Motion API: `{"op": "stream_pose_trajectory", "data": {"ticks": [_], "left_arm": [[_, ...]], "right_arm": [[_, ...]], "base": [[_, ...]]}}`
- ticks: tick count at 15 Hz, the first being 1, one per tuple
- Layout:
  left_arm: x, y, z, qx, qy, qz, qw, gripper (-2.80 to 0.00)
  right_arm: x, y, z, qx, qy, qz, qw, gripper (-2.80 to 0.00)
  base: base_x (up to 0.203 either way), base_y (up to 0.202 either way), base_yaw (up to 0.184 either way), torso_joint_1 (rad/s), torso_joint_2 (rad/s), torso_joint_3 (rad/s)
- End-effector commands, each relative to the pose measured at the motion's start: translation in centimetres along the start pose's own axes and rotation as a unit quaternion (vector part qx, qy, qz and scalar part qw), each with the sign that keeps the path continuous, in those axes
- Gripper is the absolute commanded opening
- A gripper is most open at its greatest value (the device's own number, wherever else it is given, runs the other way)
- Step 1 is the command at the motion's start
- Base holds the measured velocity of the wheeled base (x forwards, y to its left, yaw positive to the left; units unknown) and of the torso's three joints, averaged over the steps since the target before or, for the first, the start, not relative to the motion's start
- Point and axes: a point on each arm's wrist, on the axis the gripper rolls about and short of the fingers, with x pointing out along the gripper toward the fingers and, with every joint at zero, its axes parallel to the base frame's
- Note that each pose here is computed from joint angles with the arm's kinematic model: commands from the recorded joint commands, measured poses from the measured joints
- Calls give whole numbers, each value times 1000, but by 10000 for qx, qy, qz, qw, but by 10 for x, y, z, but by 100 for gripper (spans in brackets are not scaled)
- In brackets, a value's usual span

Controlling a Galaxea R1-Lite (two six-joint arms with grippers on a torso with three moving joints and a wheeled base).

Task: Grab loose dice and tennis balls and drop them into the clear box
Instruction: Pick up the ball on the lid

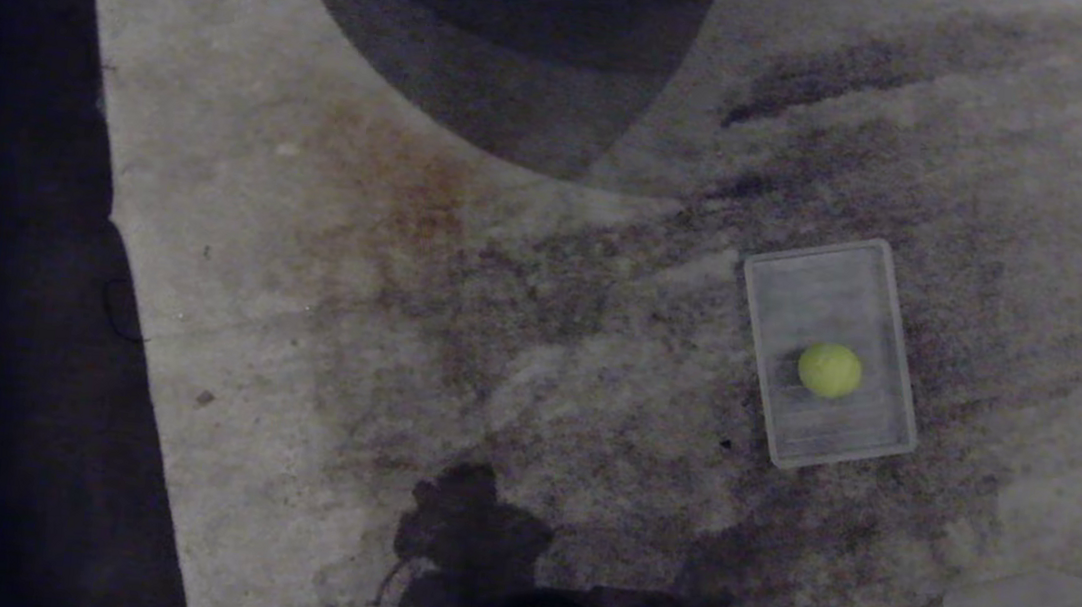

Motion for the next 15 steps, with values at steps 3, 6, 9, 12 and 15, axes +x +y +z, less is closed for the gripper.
{"op": "stream_pose_trajectory", "data": {"ticks": [3,6,9,12,15], "left_arm": [[0,0,0,-18,3,14,10000,-280],[0,0,0,-18,3,14,10000,-280],[0,0,0,-48,2,21,10000,-280],[0,0,0,-41,-6,21,10000,-280],[0,0,0,-41,-6,21,10000,-280]], "right_arm": [[0,0,0,10,11,-4,10000,-280],[0,0,0,10,12,4,10000,-280],[0,0,0,18,12,2,10000,-280],[0,0,0,18,12,1,10000,-280],[0,0,0,18,12,3,10000,-280]], "base": [[5,-7,135,1,2,0],[0,0,0,0,0,0],[0,0,0,0,0,0],[4,7,-133,3,2,0],[1,13,-171,2,6,1]]}}
